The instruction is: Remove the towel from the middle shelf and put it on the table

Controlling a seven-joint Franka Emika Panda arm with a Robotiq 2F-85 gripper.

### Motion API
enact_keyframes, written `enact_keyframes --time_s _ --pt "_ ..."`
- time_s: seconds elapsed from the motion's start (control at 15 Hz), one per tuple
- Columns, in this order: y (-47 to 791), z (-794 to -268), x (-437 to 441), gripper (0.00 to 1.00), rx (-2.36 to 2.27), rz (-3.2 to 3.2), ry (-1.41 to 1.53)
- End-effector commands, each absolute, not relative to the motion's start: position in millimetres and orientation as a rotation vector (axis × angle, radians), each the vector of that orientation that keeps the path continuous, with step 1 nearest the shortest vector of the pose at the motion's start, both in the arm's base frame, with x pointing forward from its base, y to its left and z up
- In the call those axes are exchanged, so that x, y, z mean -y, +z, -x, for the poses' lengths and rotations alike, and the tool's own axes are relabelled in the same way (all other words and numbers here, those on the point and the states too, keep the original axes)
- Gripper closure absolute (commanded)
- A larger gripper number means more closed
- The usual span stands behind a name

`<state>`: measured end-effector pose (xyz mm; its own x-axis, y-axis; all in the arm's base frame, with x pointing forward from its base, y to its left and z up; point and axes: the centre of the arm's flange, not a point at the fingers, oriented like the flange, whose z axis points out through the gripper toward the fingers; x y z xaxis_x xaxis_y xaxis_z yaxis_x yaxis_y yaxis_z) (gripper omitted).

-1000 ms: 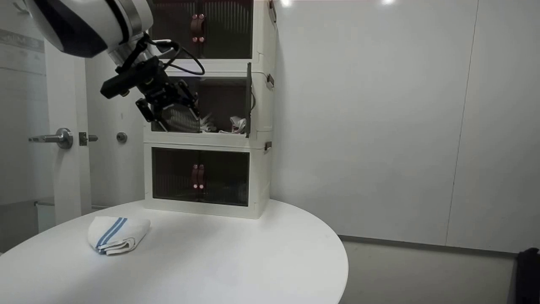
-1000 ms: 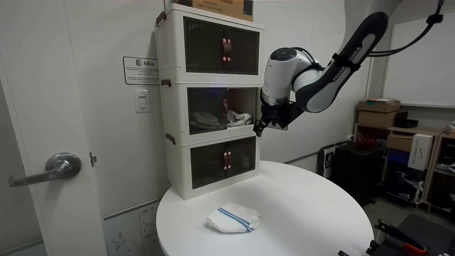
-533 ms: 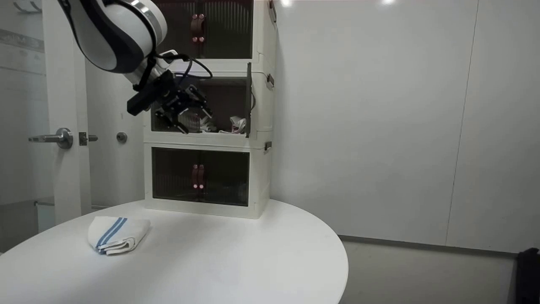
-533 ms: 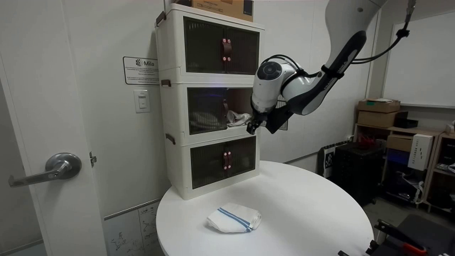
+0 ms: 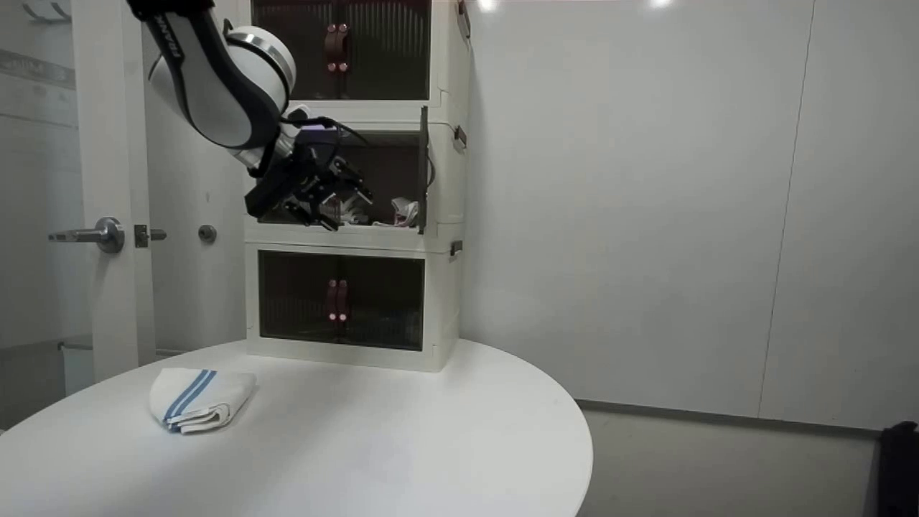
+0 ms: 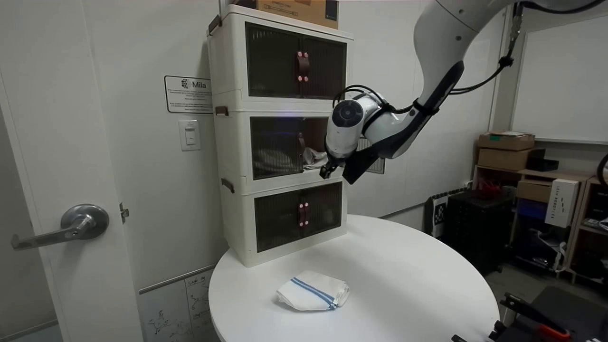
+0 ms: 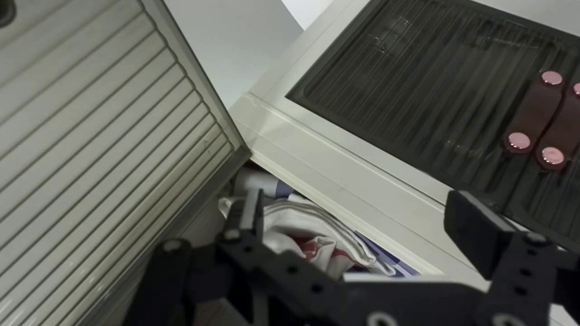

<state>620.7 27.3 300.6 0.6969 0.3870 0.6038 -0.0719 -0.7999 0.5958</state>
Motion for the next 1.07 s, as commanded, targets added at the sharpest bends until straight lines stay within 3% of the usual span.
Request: enact_keyframes --time_s 0.0,1.0 --pt "294.3 -652.5 -24.0 0.00 -0.238 -2.248 1.060" --pt "308.5 -717.8 2.7 0.00 -0.157 -2.183 1.142"
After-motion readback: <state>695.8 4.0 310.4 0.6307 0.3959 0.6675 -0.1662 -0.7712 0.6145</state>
